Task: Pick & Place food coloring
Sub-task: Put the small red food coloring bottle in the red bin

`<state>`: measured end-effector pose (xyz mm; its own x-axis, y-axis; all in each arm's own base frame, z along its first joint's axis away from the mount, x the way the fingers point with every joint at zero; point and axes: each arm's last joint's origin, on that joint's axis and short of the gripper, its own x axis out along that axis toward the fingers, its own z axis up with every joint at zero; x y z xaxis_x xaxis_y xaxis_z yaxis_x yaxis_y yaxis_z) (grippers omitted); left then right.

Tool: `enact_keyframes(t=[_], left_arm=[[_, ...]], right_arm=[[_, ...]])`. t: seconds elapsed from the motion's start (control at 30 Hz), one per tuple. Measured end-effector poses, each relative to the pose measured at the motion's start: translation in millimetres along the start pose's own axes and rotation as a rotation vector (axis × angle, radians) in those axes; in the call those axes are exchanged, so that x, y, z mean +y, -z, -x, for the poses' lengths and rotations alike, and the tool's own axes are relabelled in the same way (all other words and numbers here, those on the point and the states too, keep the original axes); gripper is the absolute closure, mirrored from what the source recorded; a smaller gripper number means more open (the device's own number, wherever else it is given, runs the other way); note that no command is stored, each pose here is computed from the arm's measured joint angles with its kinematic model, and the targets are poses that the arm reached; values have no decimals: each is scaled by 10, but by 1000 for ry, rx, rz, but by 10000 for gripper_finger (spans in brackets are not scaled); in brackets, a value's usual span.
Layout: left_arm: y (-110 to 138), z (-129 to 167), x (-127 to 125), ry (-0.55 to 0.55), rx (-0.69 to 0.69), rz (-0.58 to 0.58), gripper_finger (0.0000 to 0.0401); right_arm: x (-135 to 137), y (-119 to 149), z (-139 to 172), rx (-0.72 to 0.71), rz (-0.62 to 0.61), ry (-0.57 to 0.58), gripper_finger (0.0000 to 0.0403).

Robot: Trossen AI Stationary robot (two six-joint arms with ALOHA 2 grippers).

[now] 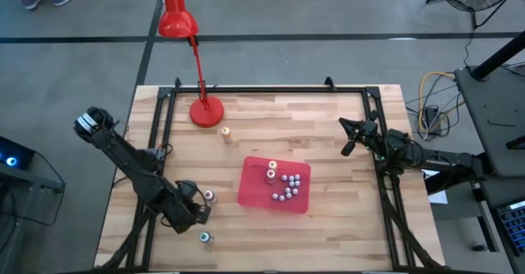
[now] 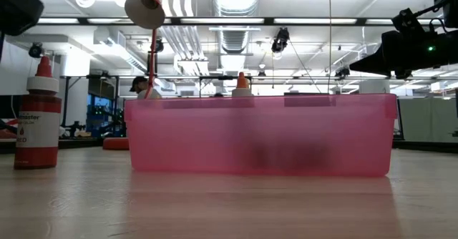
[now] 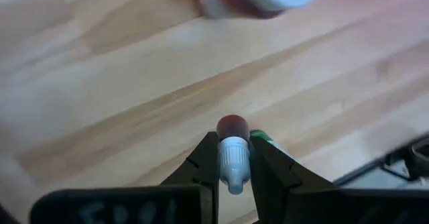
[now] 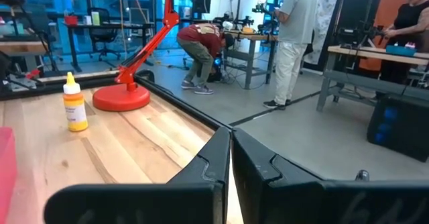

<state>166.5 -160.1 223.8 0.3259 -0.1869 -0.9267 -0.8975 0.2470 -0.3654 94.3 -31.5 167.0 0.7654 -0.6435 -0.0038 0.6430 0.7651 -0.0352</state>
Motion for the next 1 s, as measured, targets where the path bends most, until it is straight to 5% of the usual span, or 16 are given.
enact_keyframes(t=[0.33, 0.7, 1.0], left_arm=[[-81, 180, -244, 137, -118, -307, 369], [-428, 612, -713, 269, -227, -500, 369], [-812, 794, -1184, 180, -254, -650, 369]], right_arm=[[0, 0, 0, 0, 0, 0, 394], [0, 0, 0, 0, -11, 0, 394], [0, 0, 0, 0, -11, 0, 394]])
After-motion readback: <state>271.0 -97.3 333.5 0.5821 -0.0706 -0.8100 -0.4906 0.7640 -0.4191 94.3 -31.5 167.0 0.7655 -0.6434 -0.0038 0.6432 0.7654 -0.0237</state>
